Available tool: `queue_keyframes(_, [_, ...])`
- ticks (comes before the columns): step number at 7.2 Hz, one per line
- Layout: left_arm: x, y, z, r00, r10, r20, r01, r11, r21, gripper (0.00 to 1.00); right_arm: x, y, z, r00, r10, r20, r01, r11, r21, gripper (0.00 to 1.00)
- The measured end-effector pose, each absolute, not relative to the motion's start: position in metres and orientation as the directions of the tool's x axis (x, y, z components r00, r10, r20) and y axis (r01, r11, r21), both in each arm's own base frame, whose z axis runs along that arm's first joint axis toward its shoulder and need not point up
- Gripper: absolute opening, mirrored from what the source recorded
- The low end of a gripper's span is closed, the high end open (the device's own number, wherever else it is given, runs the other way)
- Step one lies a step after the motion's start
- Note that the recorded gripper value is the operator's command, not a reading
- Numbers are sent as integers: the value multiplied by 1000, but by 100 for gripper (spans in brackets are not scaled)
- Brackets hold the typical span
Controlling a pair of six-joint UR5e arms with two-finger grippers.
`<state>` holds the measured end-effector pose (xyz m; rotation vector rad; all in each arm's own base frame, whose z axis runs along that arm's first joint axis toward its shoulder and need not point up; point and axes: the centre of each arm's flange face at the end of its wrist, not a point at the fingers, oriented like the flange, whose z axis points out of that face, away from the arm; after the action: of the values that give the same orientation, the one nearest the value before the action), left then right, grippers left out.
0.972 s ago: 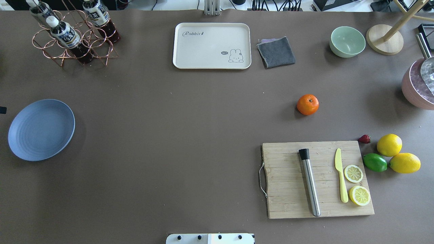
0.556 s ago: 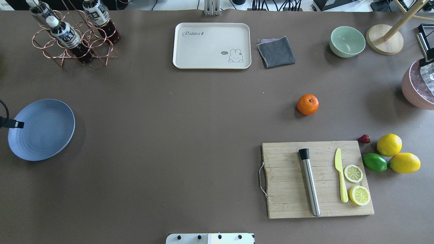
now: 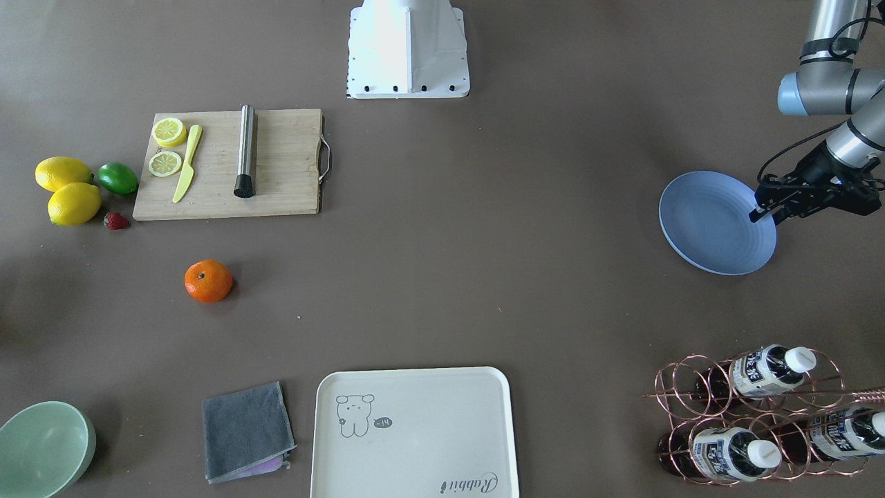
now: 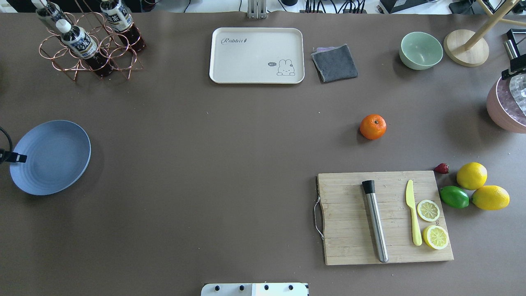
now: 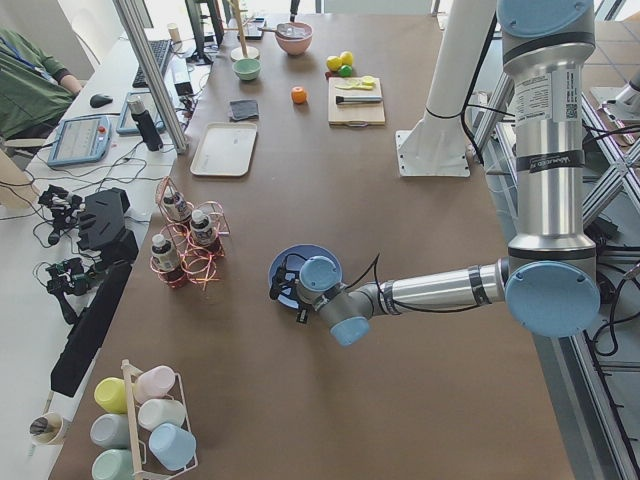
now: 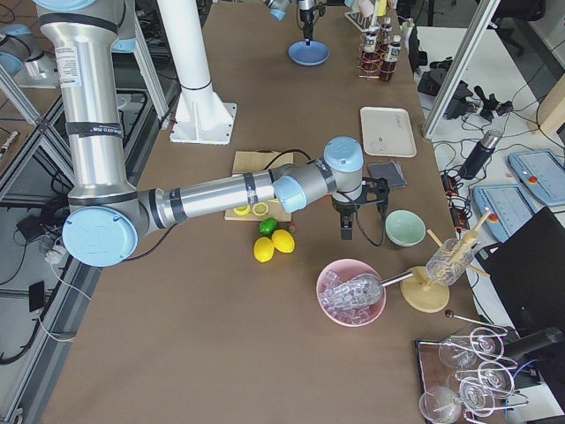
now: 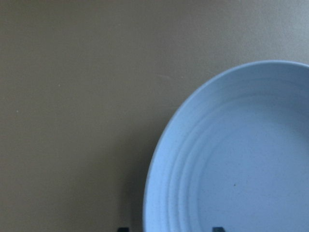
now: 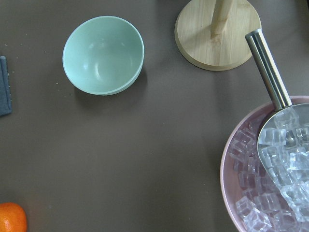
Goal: Pick orange to plate
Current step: 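Move the left gripper toward the blue plate while the right gripper nears the orange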
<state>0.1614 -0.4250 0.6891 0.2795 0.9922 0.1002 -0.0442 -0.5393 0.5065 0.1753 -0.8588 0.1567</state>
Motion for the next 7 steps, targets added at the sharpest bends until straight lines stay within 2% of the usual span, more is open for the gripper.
queue_keyframes(4, [153,-423,682,434,206,-877,-8,974,224,0,-45,-539,500,638,42,769,-201,973,114,100])
queue_keyframes(7, [126,-467,593,302,86,-949,53,993,107,0,-64,-549,482,637,25,770,-191,973,126,100])
